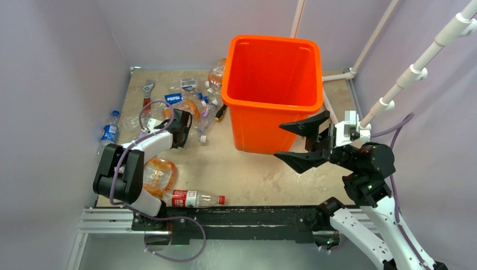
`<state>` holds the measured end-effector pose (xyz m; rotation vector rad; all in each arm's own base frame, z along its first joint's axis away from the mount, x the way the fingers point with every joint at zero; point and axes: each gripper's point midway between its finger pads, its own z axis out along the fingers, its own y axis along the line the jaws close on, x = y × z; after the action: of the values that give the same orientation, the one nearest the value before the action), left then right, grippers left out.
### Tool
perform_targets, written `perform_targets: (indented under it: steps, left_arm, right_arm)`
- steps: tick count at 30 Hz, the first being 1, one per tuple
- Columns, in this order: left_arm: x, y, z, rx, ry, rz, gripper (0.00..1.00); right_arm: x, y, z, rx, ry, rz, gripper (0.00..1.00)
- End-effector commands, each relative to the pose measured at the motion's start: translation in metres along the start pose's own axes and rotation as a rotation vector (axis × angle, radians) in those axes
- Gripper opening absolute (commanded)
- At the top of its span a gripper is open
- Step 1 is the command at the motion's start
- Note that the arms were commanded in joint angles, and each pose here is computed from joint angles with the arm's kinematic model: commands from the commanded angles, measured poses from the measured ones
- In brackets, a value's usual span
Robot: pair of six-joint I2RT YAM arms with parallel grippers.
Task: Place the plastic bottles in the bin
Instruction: Pick up the plastic bottle at the center of the board.
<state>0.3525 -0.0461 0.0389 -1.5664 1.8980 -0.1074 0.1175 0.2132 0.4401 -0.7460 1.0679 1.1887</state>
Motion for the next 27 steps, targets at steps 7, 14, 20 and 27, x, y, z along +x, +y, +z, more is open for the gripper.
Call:
perform_targets:
  steps: [7,14,20,27]
  left_arm:
    - [-0.018,-0.016,-0.036,0.098,0.021,-0.026,0.12]
    - [-0.057,-0.046,-0.112,0.300,0.004,-0.038,0.00]
    - [-0.109,-0.090,-0.212,0.664,-0.092,-0.012,0.00]
    - [-0.127,-0.152,-0.369,1.377,-0.063,0.014,0.00]
  right_arm:
    - [-0.014,0.005,-0.001,-0.001,-0.019,-0.047,0.83]
    - [-0.015,0.006,0.002,-0.023,-0.020,-0.037,0.83]
    - [-0.016,0.005,0.009,-0.051,-0.050,-0.004,0.83]
    - [-0.038,0.000,0.034,-0.122,-0.119,0.083,0.82]
